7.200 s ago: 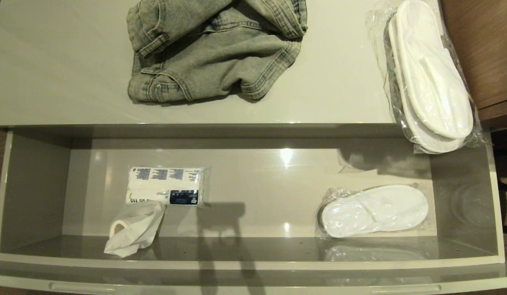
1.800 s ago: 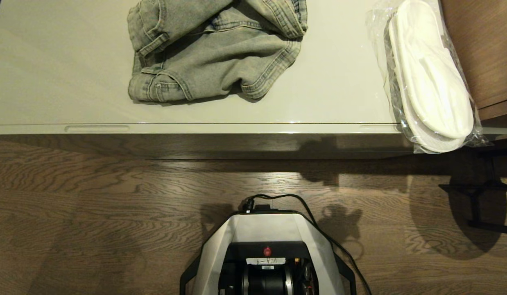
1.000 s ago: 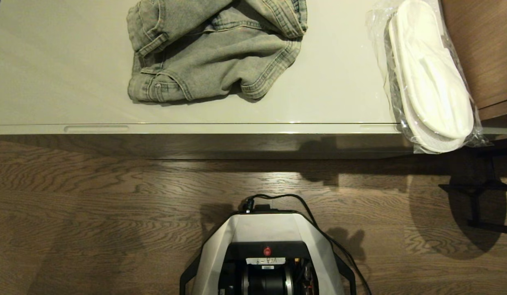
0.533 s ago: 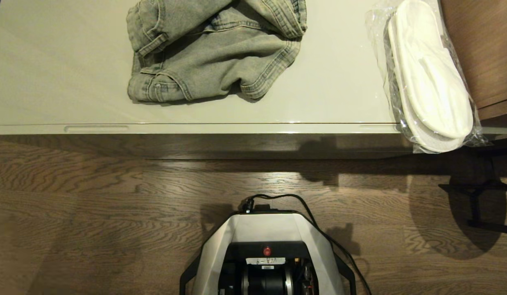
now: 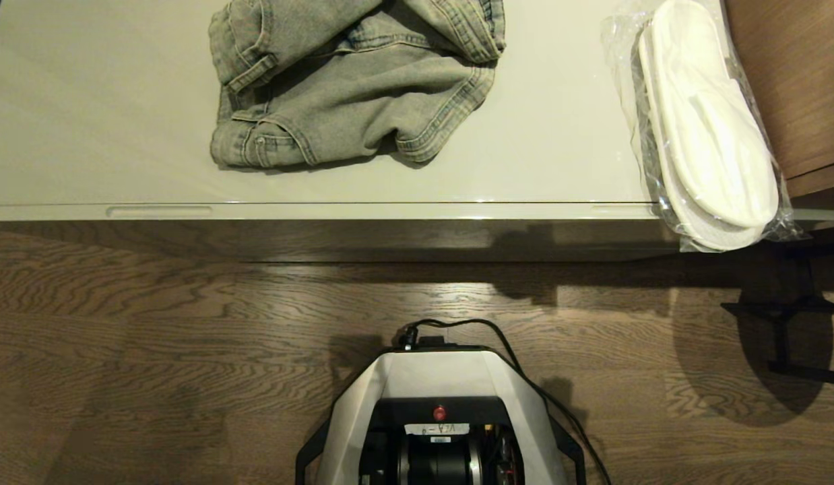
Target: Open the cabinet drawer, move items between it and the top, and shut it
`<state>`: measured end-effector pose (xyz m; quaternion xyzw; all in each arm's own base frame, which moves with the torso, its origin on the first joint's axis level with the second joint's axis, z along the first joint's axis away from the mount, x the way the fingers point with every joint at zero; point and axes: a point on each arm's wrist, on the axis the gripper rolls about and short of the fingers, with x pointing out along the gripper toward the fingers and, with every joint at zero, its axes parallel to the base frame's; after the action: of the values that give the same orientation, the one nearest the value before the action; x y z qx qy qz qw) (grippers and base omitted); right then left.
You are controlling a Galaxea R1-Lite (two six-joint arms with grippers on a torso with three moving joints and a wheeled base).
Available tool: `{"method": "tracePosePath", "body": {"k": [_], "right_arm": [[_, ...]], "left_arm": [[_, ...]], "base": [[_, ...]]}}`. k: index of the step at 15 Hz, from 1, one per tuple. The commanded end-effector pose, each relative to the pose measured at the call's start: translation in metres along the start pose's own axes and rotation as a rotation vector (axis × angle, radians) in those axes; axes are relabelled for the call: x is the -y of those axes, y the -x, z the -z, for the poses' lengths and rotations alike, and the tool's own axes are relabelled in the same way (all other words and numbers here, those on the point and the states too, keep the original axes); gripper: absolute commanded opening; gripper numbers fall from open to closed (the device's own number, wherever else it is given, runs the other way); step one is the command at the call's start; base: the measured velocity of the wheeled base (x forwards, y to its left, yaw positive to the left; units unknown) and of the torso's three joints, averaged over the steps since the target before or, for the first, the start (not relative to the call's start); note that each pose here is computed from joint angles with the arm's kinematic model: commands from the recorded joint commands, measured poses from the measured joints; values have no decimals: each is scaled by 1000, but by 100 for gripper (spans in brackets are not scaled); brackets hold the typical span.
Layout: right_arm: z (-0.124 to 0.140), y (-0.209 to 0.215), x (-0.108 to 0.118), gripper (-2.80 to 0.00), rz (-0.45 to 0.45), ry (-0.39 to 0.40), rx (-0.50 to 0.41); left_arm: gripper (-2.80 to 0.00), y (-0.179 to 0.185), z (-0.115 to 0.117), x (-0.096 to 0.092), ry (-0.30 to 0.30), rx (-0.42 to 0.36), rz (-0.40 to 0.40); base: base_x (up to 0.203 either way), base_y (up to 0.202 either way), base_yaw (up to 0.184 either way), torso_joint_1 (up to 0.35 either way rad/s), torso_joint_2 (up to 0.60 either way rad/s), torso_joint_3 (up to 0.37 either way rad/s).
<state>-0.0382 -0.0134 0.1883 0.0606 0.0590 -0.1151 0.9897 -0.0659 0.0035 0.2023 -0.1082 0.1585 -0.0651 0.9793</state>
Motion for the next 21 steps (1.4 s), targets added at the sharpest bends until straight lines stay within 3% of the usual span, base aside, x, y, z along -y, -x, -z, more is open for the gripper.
{"method": "tracePosePath", "body": {"k": [1, 6, 7, 12, 17, 19, 21], "right_arm": [[-2, 2, -2, -280, -3, -6, -2], [5, 4, -15, -280, -28, -41, -113], [4, -2, -15, -280, -5, -101, -143], [-2, -10, -16, -280, 20, -154, -172], [-1, -17, -16, -280, 34, -156, -189], [10, -8, -14, -280, 5, -107, -156], [37, 1, -8, -280, -36, 22, -114]], "left_arm": [[-280, -1, -2, -1, 44, 28, -34], [-280, -6, 8, -4, 55, -6, -49], [-280, -2, 5, -3, 65, 13, -51], [-280, 7, 5, -2, 112, -25, -55], [-280, 18, 4, 0, 136, -53, -39], [-280, 19, 5, 0, 147, -59, -35], [-280, 28, 17, 8, 119, -33, 70]], "base": [[0, 0, 0, 0, 0, 0], [0, 0, 0, 0, 0, 0], [0, 0, 0, 0, 0, 0], [0, 0, 0, 0, 0, 0], [0, 0, 0, 0, 0, 0], [0, 0, 0, 0, 0, 0], [0, 0, 0, 0, 0, 0]]}}
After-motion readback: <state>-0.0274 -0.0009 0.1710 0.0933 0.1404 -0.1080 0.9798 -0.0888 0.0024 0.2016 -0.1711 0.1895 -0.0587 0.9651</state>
